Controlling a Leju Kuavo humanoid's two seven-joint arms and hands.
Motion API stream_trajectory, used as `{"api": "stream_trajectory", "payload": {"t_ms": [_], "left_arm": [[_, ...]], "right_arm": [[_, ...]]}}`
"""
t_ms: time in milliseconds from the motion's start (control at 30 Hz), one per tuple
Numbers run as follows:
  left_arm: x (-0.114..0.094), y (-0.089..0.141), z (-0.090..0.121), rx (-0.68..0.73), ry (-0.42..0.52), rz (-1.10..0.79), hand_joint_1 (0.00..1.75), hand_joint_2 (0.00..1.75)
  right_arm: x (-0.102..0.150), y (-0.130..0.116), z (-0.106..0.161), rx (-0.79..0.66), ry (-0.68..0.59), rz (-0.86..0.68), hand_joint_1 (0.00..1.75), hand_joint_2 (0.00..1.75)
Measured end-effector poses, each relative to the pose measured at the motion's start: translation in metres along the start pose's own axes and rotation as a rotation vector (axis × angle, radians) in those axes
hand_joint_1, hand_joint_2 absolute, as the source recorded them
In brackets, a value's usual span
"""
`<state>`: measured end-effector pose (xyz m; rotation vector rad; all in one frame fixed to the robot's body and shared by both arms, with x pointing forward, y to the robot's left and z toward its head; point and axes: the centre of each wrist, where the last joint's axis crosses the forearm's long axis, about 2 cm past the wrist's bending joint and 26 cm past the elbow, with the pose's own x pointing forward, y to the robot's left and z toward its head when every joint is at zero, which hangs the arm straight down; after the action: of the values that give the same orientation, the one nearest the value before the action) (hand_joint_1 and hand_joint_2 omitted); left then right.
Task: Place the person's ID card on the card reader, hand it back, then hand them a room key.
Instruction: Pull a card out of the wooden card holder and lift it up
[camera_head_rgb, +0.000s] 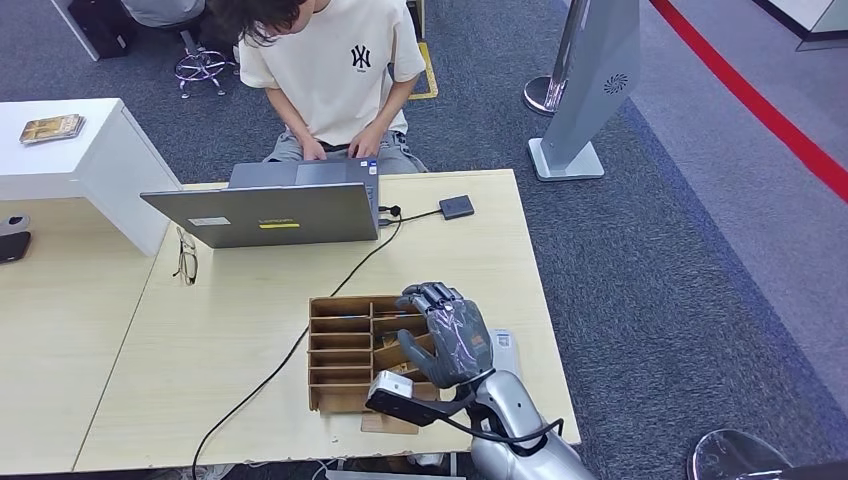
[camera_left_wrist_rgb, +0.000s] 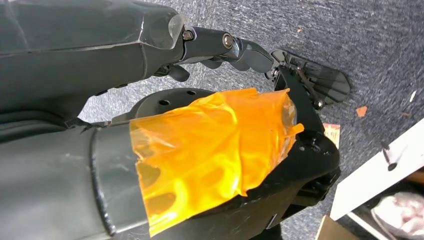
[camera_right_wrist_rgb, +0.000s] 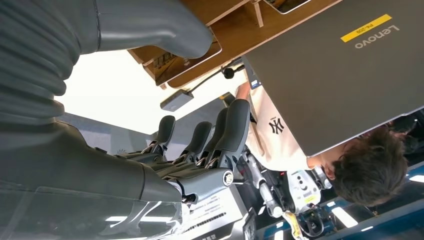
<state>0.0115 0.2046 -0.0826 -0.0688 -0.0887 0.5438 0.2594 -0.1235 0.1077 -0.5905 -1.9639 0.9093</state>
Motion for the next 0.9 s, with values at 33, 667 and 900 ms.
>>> {"api": "stream_trajectory", "payload": {"t_ms": [33, 667, 900], "left_arm": [[0.000, 0.001, 0.000, -0.003, 0.000, -0.005, 0.00, 0.00], [-0.001, 0.015, -0.002, 0.013, 0.003, -0.020, 0.00, 0.00], [-0.001, 0.018, -0.003, 0.013, 0.003, -0.021, 0.00, 0.00]], "right_arm": [[-0.001, 0.000, 0.000, 0.000, 0.000, 0.004, 0.72, 1.75], [-0.014, -0.010, -0.007, -0.026, -0.006, 0.127, 0.67, 1.75], [-0.019, -0.013, -0.009, -0.008, -0.008, 0.155, 0.66, 1.75]]}}
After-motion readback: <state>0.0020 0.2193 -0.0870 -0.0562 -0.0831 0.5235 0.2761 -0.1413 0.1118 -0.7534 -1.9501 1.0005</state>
